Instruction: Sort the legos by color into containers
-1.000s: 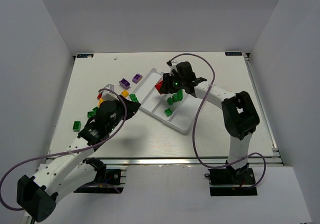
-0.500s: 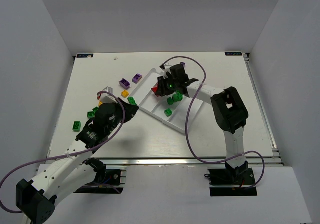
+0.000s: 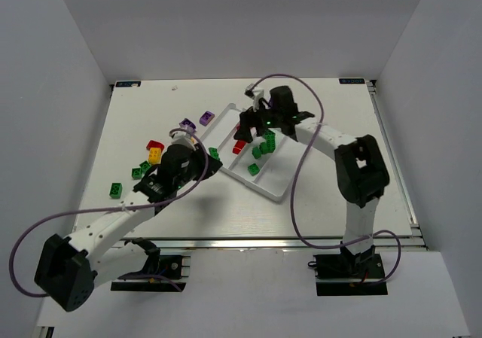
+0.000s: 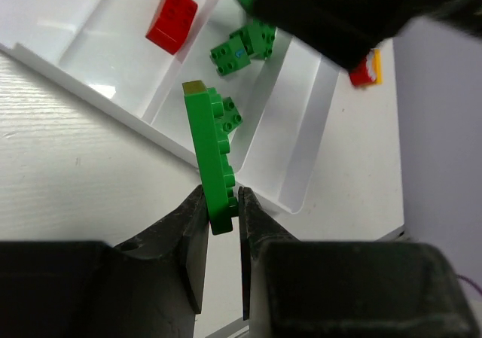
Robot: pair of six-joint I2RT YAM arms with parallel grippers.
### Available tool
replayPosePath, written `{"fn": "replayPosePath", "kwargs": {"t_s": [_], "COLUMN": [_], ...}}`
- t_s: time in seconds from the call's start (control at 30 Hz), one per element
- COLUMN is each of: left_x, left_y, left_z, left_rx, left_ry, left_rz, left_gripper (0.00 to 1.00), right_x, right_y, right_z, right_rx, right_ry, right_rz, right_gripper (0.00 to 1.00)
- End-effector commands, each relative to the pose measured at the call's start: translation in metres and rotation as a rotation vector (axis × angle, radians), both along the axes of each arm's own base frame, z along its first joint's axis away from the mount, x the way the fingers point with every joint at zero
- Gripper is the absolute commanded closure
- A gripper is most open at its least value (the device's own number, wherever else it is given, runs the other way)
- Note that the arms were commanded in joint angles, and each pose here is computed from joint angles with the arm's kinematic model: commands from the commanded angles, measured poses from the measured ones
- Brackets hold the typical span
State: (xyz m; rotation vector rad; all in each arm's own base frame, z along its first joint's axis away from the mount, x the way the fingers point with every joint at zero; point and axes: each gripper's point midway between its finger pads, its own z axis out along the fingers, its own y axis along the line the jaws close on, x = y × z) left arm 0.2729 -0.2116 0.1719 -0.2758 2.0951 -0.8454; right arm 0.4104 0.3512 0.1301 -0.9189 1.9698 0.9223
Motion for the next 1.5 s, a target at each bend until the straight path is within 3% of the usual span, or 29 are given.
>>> {"fn": "replayPosePath", "kwargs": {"t_s": [0.0, 0.13, 0.2, 0.23, 0.33, 0.4, 0.43, 0.87, 1.13, 1.47], "left_x": [0.009, 0.020, 0.028, 0.031, 0.040, 0.042, 0.046, 0.065, 0.066, 0.076], "left_y": [-0.030, -0.057, -0.067, -0.073, -0.085, -0.094, -0.101, -0.125, -0.139, -0.141], "left_z": [0.016, 0.000, 0.000, -0.015, -0.022, -0.040, -0.035, -0.090, -0.091, -0.061], "left_rx": [0.006, 0.055, 0.083, 0.108, 0.149, 0.180, 0.179, 0.399, 0.401, 0.393], "left_ry": [-0.053, -0.024, -0.036, -0.001, -0.002, 0.035, 0.024, 0.112, 0.100, 0.036], "left_rz": [-0.159, -0.264, -0.302, -0.326, -0.372, -0.406, -0.421, -0.526, -0.551, -0.500], "left_gripper": [0.87, 0.86, 0.86, 0.85, 0.84, 0.82, 0.81, 0.67, 0.49, 0.48], "right_x": [-0.013, -0.017, -0.015, -0.021, -0.028, -0.039, -0.046, -0.074, -0.066, -0.053], "right_y": [-0.027, -0.079, -0.103, -0.111, -0.132, -0.141, -0.143, -0.166, -0.186, -0.213], "right_z": [0.088, 0.115, 0.113, 0.113, 0.106, 0.104, 0.110, 0.115, 0.113, 0.104], "right_rx": [0.126, 0.169, 0.144, 0.129, 0.093, 0.089, 0.088, 0.091, 0.092, 0.049], "right_ry": [-0.240, -0.304, -0.329, -0.304, -0.275, -0.254, -0.271, -0.306, -0.289, -0.274], "right_rz": [0.188, 0.216, 0.201, 0.198, 0.173, 0.163, 0.162, 0.092, 0.025, -0.083], "right_gripper": [0.11, 0.11, 0.18, 0.23, 0.53, 0.67, 0.68, 0.51, 0.46, 0.44]}}
